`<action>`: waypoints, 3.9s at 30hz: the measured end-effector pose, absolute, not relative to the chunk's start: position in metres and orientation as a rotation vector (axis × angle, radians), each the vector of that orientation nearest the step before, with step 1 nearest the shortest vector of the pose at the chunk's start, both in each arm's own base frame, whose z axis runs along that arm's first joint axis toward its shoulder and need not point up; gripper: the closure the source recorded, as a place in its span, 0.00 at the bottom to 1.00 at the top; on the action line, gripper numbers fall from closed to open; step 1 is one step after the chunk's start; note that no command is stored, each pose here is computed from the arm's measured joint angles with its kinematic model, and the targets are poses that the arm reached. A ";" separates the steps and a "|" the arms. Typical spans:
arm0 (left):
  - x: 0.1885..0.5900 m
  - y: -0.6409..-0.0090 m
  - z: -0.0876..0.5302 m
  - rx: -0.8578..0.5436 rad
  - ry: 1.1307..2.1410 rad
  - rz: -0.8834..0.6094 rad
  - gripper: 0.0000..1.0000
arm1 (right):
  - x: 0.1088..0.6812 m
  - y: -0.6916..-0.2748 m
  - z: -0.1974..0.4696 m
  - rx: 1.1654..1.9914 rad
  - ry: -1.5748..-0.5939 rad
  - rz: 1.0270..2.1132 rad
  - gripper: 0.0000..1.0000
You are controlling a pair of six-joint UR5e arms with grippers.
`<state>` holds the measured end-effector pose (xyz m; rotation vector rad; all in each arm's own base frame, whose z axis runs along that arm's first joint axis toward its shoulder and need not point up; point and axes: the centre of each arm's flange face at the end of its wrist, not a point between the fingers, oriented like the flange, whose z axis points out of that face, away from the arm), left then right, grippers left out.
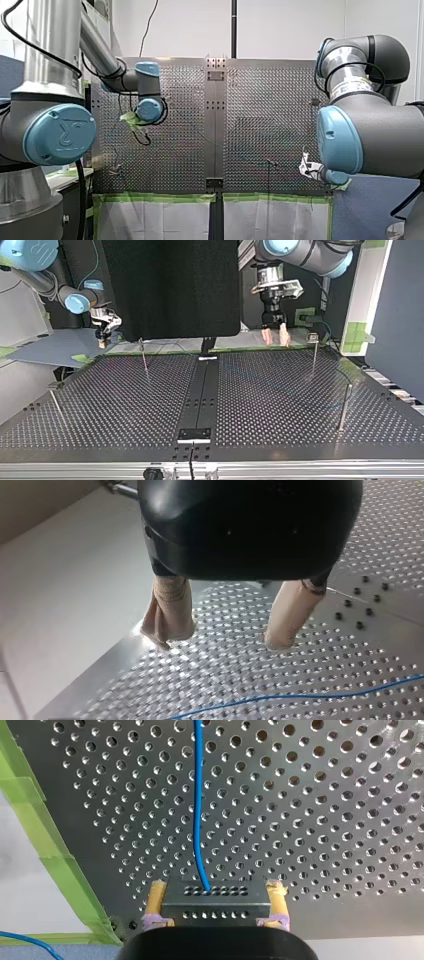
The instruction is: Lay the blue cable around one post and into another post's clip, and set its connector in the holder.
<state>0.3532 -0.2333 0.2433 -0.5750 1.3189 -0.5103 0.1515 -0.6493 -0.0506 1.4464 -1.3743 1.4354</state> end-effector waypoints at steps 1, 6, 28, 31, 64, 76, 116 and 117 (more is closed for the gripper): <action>0.350 -0.231 0.243 -0.584 1.316 -0.515 0.00 | 0.152 -0.649 -0.051 1.447 -1.375 1.435 1.00; 0.333 -0.222 0.243 -0.620 1.305 -0.544 0.00 | 0.152 -0.649 -0.050 1.446 -1.376 1.436 1.00; 0.347 -0.187 0.323 -0.751 1.099 -0.692 0.00 | 0.153 -0.649 -0.050 1.447 -1.373 1.439 1.00; 0.351 -0.179 0.323 -0.762 1.096 -0.700 0.00 | 0.154 -0.649 -0.050 1.448 -1.373 1.439 1.00; 0.428 -0.110 0.339 -0.911 0.973 -0.671 0.00 | 0.157 -0.648 -0.050 1.452 -1.370 1.445 1.00; 0.447 -0.097 0.334 -0.916 0.982 -0.681 0.00 | 0.159 -0.648 -0.050 1.455 -1.369 1.447 1.00; 0.530 -0.054 0.350 -0.927 1.004 -0.618 0.00 | 0.167 -0.646 -0.050 1.466 -1.361 1.454 1.00; 0.533 -0.054 0.349 -0.924 1.009 -0.619 0.00 | 0.167 -0.646 -0.050 1.466 -1.362 1.454 1.00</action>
